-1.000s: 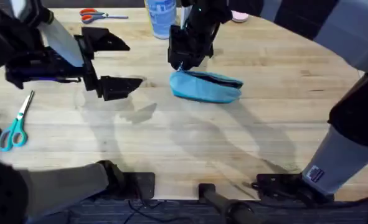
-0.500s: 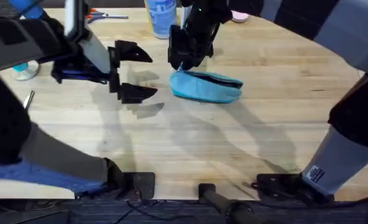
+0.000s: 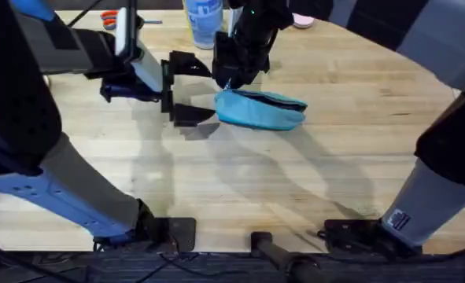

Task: Unzip the bag, pick up the pens from the table one at a time and place them inside, then zip the bag closed.

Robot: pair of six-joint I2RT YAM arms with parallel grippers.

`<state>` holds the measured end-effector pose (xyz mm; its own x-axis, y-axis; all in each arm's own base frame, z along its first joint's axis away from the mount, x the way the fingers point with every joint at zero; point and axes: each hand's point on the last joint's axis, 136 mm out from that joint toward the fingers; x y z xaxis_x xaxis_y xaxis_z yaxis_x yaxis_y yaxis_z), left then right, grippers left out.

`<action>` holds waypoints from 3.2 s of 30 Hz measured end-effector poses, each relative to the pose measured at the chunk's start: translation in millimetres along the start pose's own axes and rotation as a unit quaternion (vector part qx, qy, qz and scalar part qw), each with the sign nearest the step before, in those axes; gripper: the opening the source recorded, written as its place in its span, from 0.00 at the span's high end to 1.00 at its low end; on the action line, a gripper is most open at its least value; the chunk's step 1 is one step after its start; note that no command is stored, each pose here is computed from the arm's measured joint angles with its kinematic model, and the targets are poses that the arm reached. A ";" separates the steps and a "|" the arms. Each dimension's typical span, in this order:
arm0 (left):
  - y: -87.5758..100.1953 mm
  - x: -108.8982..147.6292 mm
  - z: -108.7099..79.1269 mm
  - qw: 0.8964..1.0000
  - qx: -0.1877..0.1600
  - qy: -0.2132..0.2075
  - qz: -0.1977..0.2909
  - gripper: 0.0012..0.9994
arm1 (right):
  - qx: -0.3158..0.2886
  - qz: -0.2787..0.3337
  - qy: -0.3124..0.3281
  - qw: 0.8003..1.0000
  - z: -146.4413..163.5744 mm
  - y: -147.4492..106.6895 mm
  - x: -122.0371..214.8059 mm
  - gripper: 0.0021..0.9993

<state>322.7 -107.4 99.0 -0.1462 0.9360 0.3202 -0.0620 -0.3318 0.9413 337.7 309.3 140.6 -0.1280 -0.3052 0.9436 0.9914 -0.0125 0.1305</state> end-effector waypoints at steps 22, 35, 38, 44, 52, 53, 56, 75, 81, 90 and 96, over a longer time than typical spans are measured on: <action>13.0 -39.4 -0.7 0.998 0.044 -0.037 -0.007 0.35 | 0.000 -0.001 0.001 1.000 0.3 0.3 -0.1 0.97; 13.8 -41.2 -3.4 0.997 0.058 -0.043 -0.006 0.95 | -0.003 -0.007 0.001 1.000 -1.2 4.6 0.5 0.97; 13.9 -41.3 -3.5 0.997 0.058 -0.043 -0.007 0.95 | -0.003 -0.007 0.001 1.000 -1.6 4.9 0.5 0.97; 13.9 -41.3 -3.5 0.997 0.058 -0.043 -0.007 0.95 | -0.003 -0.007 0.000 1.000 -1.7 5.0 0.5 0.97; 13.9 -41.3 -3.5 0.997 0.058 -0.043 -0.007 0.95 | 0.005 -0.006 -0.001 1.000 -3.7 5.3 0.8 0.97; 14.0 -41.4 -3.6 0.997 0.058 -0.043 -0.007 0.95 | 0.005 -0.004 -0.001 1.000 -4.5 5.2 0.9 0.97; 14.5 -41.9 -3.9 0.997 0.058 -0.044 -0.008 0.95 | 0.002 0.002 -0.003 1.000 -8.4 4.4 1.5 0.97; 18.1 -47.0 -8.0 0.997 0.058 -0.054 -0.012 0.96 | 0.020 0.041 0.004 0.999 -25.9 -0.4 5.9 0.97; 20.3 -47.2 -8.1 0.997 0.058 -0.054 -0.018 0.96 | 0.012 0.045 0.009 0.999 -32.5 1.5 12.5 0.97; 28.6 -49.4 -10.0 0.996 0.061 -0.060 -0.039 0.96 | 0.013 0.050 0.016 0.999 -41.5 2.0 25.4 0.97; 29.9 -50.0 -10.5 0.995 0.062 -0.062 -0.042 0.96 | 0.006 0.062 0.019 0.998 -50.2 1.0 30.1 0.97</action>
<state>317.7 -165.4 109.9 -0.0226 0.9696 0.2437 0.0554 -0.2421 0.9687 336.3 252.4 153.8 -0.0038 -0.3397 0.9405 0.9991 0.0384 0.0179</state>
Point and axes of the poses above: each hand's point on the last joint's axis, 136 mm out from that joint toward the fingers, its own x axis back along the fingers, its own z axis along the line the jaws close on, y = z × x, and after that the axes turned 1 degree about -x, right-handed
